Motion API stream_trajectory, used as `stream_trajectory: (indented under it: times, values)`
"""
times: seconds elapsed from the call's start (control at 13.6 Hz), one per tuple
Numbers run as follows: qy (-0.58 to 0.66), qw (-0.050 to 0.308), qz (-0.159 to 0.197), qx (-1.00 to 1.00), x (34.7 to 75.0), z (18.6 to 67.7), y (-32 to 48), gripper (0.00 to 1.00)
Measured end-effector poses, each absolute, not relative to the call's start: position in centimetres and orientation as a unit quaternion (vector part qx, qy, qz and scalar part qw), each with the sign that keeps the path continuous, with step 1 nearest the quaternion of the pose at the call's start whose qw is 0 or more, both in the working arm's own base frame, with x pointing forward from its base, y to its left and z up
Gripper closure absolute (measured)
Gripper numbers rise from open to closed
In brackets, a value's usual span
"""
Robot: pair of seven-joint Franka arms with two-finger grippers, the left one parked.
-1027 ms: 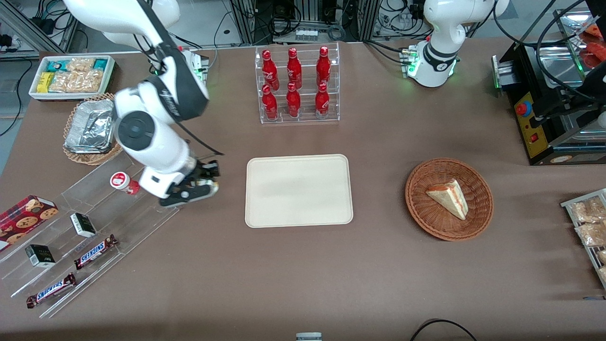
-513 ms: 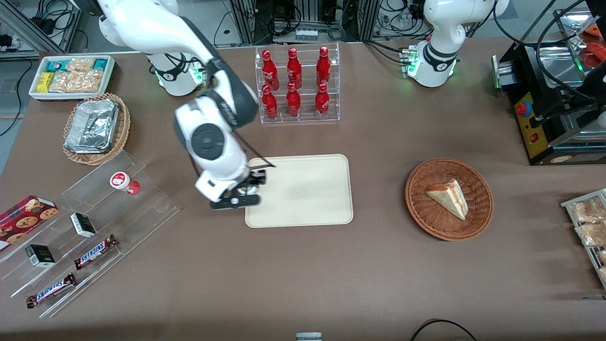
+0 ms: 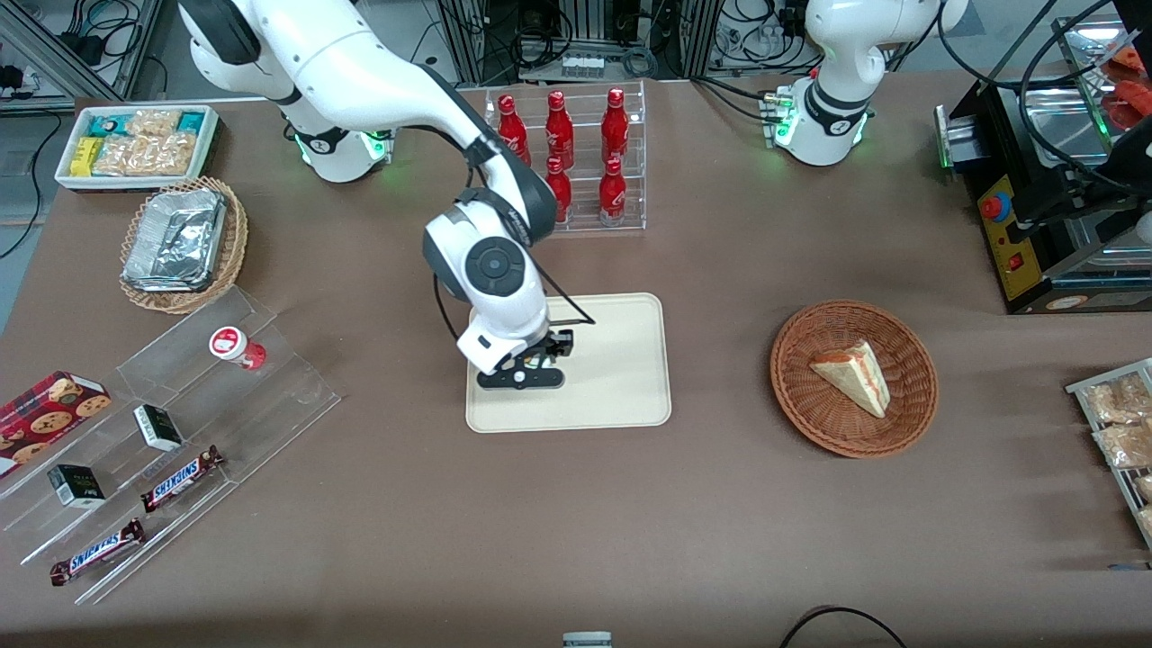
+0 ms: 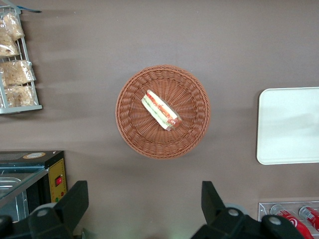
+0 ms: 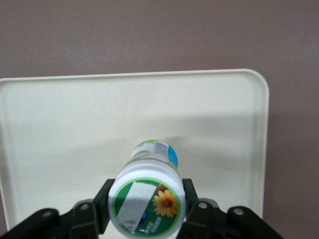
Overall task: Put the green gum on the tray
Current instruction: 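Lift the gum tub and carry it over the cream tray, then lower the gum tub onto the tray and open the right gripper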
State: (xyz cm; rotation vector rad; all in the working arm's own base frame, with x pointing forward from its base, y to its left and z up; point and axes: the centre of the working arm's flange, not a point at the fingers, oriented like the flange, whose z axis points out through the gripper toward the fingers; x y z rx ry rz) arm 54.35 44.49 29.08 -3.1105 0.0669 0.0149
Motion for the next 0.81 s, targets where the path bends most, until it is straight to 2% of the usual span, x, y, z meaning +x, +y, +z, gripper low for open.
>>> stream_trajectory:
  times: [0.44, 0.81]
  values:
    - [0.035, 0.024, -0.009, -0.999, 53.8, 25.4, 46.6, 0.41]
    - [0.034, 0.019, -0.006, -0.999, 53.5, 24.0, 47.0, 0.41]
